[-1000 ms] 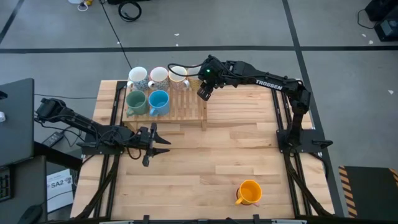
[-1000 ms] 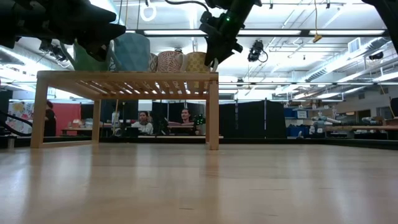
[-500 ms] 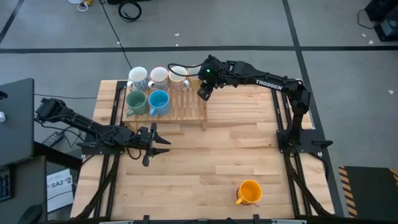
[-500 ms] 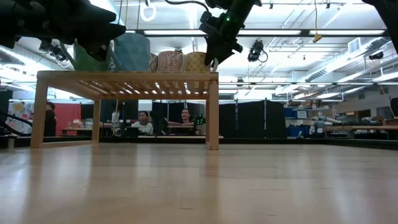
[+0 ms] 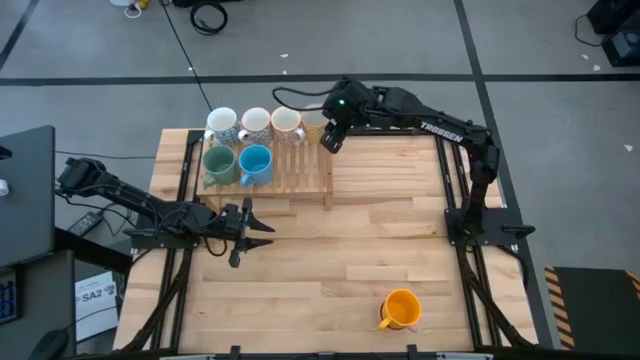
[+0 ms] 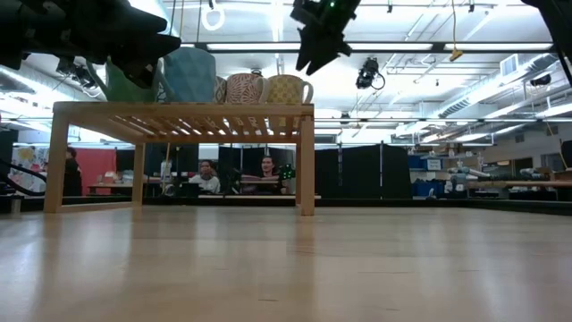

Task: Place coffee mugs
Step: Put the yellow mug on the table

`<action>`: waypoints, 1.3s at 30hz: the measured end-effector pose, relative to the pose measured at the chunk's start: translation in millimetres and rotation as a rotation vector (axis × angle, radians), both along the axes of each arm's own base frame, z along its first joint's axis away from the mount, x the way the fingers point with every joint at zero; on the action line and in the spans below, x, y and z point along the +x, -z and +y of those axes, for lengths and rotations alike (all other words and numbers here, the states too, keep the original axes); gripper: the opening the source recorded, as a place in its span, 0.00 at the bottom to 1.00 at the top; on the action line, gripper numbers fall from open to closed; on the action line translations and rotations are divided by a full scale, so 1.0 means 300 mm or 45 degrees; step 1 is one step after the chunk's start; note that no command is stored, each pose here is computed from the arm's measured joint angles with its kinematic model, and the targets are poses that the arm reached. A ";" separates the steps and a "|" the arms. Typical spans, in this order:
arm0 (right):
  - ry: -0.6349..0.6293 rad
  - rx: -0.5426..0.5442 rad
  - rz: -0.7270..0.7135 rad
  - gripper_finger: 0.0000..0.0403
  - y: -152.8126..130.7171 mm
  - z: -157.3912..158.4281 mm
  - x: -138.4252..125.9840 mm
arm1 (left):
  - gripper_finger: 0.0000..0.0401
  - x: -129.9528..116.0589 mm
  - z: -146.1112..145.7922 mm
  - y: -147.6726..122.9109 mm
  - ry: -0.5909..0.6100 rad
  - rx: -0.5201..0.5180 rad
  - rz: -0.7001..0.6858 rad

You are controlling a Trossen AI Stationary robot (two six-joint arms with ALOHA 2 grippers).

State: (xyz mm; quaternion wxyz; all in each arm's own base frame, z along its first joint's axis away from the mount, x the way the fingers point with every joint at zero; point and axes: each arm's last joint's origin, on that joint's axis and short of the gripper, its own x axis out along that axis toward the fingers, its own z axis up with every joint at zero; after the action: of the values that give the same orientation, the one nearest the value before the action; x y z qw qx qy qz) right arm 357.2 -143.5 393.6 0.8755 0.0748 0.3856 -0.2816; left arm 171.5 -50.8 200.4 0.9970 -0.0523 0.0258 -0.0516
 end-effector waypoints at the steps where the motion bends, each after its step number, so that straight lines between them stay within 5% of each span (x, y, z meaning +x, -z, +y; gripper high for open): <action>1: 0.000 0.001 0.004 0.49 -0.013 0.003 -0.007 | 0.37 0.000 0.000 0.000 0.000 0.000 0.000; 11: -0.024 0.076 0.092 0.49 -0.147 0.051 -0.113 | 0.37 0.000 0.000 0.001 0.000 0.002 0.005; 19: -0.162 0.419 0.161 0.49 -0.178 0.148 -0.190 | 0.37 0.000 0.000 0.001 0.000 0.001 0.004; 25: -0.409 0.611 0.143 0.49 -0.192 0.341 -0.197 | 0.37 0.000 0.000 0.001 0.000 0.000 0.003; 32: -0.585 0.497 0.284 0.48 -0.161 0.651 -0.232 | 0.37 0.000 0.000 -0.004 0.000 -0.029 -0.014; 39: -0.807 0.384 0.528 0.48 -0.043 0.890 -0.320 | 0.37 0.000 0.000 -0.019 -0.005 -0.367 -0.036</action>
State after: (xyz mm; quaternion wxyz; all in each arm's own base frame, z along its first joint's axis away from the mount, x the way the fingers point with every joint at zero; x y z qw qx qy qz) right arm 261.1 123.6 406.5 0.8019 0.0214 0.5948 0.0528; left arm 171.6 -50.9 206.2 0.9795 -0.1940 0.0041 -0.0534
